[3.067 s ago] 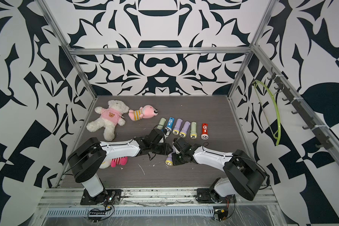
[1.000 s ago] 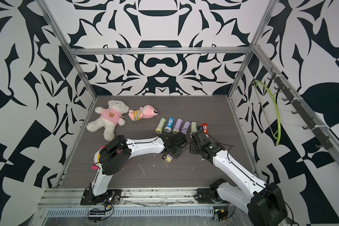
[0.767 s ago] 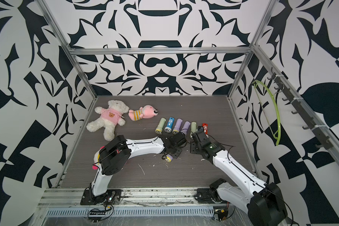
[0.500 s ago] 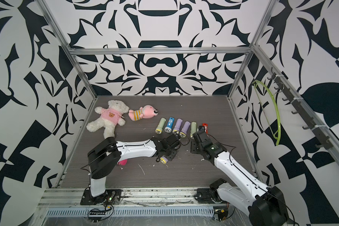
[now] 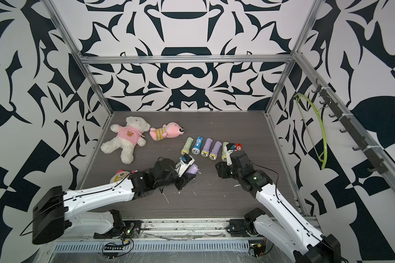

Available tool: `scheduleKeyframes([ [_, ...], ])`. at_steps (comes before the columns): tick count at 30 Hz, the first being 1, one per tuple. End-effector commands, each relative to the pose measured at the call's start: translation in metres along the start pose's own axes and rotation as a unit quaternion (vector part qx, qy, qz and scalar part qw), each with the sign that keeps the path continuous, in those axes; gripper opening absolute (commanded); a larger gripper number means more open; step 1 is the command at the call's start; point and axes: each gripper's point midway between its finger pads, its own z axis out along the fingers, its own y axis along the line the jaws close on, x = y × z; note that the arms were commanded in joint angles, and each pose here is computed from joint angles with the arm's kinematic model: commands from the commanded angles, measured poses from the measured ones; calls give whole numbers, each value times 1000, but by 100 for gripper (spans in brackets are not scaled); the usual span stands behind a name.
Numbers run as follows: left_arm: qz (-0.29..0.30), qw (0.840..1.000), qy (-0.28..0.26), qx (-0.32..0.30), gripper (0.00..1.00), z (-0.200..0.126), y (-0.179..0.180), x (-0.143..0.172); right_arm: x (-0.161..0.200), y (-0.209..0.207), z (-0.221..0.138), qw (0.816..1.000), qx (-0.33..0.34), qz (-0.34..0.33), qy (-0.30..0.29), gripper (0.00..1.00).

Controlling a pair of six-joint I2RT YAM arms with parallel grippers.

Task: Close the plug at the bottom of the flashlight
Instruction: Close the plug of the flashlight.

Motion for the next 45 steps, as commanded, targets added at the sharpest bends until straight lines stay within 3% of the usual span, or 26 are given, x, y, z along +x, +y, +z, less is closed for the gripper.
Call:
scheduleKeyframes([
  [1,37,994,-95,47,40,-35,-16,-34,-38,57,-25,989,-133,-47,-52,58],
  [6,56,985,-147,67,43,-82,-24,-42,-50,102,-42,967,-244,-68,-29,53],
  [11,62,982,-152,91,44,-109,-32,-41,-62,144,-58,933,-351,-83,-1,47],
  [23,47,982,-155,93,43,-125,-27,-35,-40,245,-91,863,-446,-236,19,47],
  [32,37,981,-162,96,43,-131,-24,-35,-34,259,-97,840,-480,-251,33,47],
  [45,33,981,-155,109,43,-126,-26,-33,-34,263,-89,837,-483,-253,41,44],
])
